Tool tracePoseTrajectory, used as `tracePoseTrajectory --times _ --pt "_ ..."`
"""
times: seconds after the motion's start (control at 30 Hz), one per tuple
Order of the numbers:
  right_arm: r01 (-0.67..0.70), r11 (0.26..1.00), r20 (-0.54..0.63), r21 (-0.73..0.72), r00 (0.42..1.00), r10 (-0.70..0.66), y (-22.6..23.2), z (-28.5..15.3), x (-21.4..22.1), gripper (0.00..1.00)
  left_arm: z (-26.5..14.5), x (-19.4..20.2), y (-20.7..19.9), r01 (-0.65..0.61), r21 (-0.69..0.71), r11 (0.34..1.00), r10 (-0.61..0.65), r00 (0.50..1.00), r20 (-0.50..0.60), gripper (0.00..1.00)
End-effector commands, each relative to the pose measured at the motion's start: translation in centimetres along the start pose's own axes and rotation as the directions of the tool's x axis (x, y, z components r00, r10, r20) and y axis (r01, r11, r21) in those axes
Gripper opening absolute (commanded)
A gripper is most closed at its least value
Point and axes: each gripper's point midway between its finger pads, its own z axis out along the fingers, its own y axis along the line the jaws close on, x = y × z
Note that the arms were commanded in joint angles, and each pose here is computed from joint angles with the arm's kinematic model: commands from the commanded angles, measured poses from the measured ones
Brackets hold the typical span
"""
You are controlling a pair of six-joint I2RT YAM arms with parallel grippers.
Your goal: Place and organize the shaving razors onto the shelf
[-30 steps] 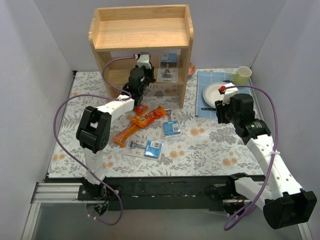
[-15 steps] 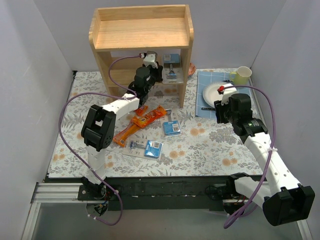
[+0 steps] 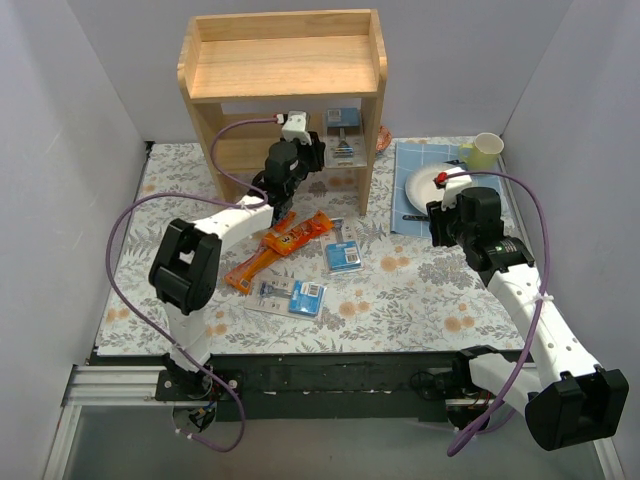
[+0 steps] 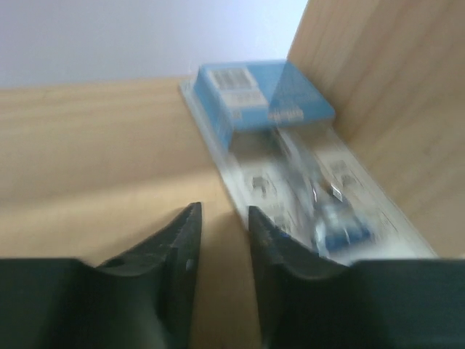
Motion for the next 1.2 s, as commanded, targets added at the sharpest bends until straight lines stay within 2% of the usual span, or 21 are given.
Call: tracePoseTrajectory --times 0.0,0.07,0.1,0.17,0.27,0.3,0.33,0.37,0.4,0.43,0.47,0.57,0.6,0.73,0.77,0.97,1.17 --pt "0.015 0.998 0.086 -0.068 0.996 -0.009 0.9 0.0 -2.2 0.54 -5.3 -4.1 0.1 -0.026 -0.017 1.0 0.026 1.0 0.004 0.45" --pt "0.041 0.99 0.099 -0.136 0.995 -0.027 2.1 0.0 -2.4 0.57 -8.7 -5.1 -1.1 -0.026 0.061 0.998 0.027 1.0 -0.015 0.51" --pt "0.081 0.973 0.12 -0.214 0.991 -0.056 3.5 -0.2 -2.6 0.58 -9.8 -5.2 -1.5 -0.022 0.088 0.996 0.024 0.999 -0.027 0.53" --pt "0.116 0.95 0.142 -0.289 0.987 -0.077 5.1 -0.3 -2.7 0.61 -13.6 -4.7 -2.0 0.005 0.142 0.99 0.008 0.996 -0.087 0.57" --pt "0.196 0.855 0.157 -0.48 0.978 -0.136 9.3 -0.9 -1.7 0.63 -18.0 -1.9 -2.8 0.015 0.229 0.973 0.037 0.974 -0.221 0.63" --pt "0.229 0.796 0.175 -0.561 0.972 -0.157 11.6 -1.6 -1.5 0.64 -20.5 -1.0 -3.6 0.023 0.308 0.951 0.058 0.966 -0.253 0.64" --pt "0.25 0.768 0.175 -0.59 0.968 -0.181 12.7 -1.6 -1.0 0.64 -22.1 0.8 -3.4 0.03 0.322 0.946 0.08 0.943 -0.322 0.66" --pt "0.293 0.714 0.196 -0.636 0.956 -0.219 15.0 -2.3 -0.6 0.65 -23.3 1.7 -3.2 0.027 0.338 0.941 0.099 0.931 -0.352 0.75" --pt "0.323 0.688 0.213 -0.65 0.946 -0.243 16.1 -2.6 -0.4 0.65 -24.9 2.7 -3.0 0.027 0.363 0.931 0.121 0.918 -0.377 0.77" --pt "0.368 0.65 0.236 -0.665 0.929 -0.285 17.4 -2.7 0.3 0.65 -26.0 3.7 -2.2 0.022 0.35 0.936 0.134 0.9 -0.415 0.77" --pt "0.428 0.586 0.283 -0.688 0.902 -0.326 19.8 -3.5 0.7 0.65 -26.4 4.1 -1.3 0.0 0.332 0.943 0.148 0.896 -0.419 0.82" --pt "0.49 0.484 0.319 -0.725 0.862 -0.395 23.8 -4.0 2.3 0.65 -27.5 3.8 3.0 -0.041 0.189 0.981 0.12 0.894 -0.432 0.92" --pt "0.5 0.477 0.339 -0.723 0.858 -0.385 24.8 -3.9 1.9 0.65 -27.5 3.2 5.3 -0.04 0.121 0.992 0.089 0.896 -0.436 0.93" --pt "0.491 0.408 0.319 -0.77 0.849 -0.42 29.5 -2.3 3.3 0.63 -28.7 1.4 8.0 0.022 0.044 0.999 0.003 0.867 -0.498 0.93" --pt "0.509 0.387 0.343 -0.769 0.84 -0.421 31.0 -2.5 2.6 0.62 -28.9 1.0 8.3 0.028 0.032 0.999 -0.008 0.866 -0.5 0.92" --pt "0.528 0.334 0.359 -0.781 0.817 -0.45 37.4 -0.4 2.9 0.63 -30.6 -2.4 9.9 0.027 -0.096 0.995 -0.064 0.913 -0.404 0.93" --pt "0.523 0.342 0.346 -0.781 0.817 -0.46 41.3 2.5 2.3 0.62 -32.5 -3.8 10.7 0.053 -0.167 0.985 -0.111 0.925 -0.363 0.94"
